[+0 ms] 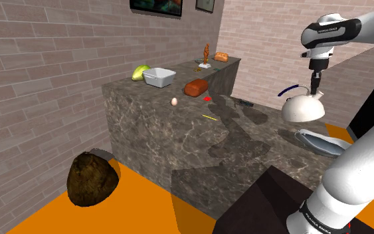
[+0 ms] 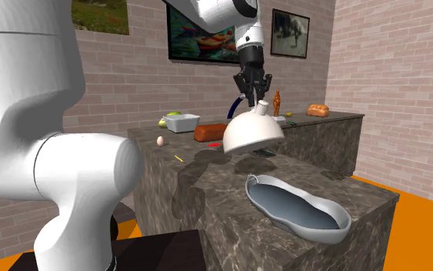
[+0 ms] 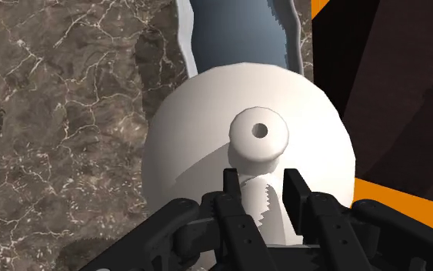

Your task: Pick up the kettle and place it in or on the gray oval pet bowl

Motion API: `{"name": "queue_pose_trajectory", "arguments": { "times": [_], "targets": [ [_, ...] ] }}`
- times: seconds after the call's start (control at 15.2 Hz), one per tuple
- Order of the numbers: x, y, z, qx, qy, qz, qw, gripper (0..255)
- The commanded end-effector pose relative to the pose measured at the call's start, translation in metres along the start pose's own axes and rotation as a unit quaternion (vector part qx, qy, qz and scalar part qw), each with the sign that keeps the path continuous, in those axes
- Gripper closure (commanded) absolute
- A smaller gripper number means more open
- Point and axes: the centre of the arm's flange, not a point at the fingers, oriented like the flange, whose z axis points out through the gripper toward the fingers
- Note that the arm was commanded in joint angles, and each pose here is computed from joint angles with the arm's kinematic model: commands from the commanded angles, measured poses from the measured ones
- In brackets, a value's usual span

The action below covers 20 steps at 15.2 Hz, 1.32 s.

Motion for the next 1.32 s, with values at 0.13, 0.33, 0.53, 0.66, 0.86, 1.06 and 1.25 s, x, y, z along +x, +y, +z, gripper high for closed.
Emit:
{"name": "queue_pose_trajectory", "arguments": {
  "times": [0.13, 0.33, 0.53, 0.66, 0.86, 1.06, 1.25],
  "targets": [
    [-0.055, 0.001, 0.004, -0.001, 0.0, 0.0, 1.0, 255],
    [-0.095, -0.001, 0.007, -0.001, 0.0, 0.0, 1.0, 255],
    [-0.134, -0.002, 0.011, -0.001, 0.0, 0.0, 1.0, 255],
    [-0.16, -0.003, 0.013, -0.001, 0.0, 0.0, 1.0, 255],
    [-0.2, -0.004, 0.016, -0.001, 0.0, 0.0, 1.0, 255],
    [-0.206, -0.005, 0.027, -0.001, 0.0, 0.0, 1.0, 255],
    [-0.202, -0.004, 0.043, -0.001, 0.0, 0.0, 1.0, 255]
  ]
}}
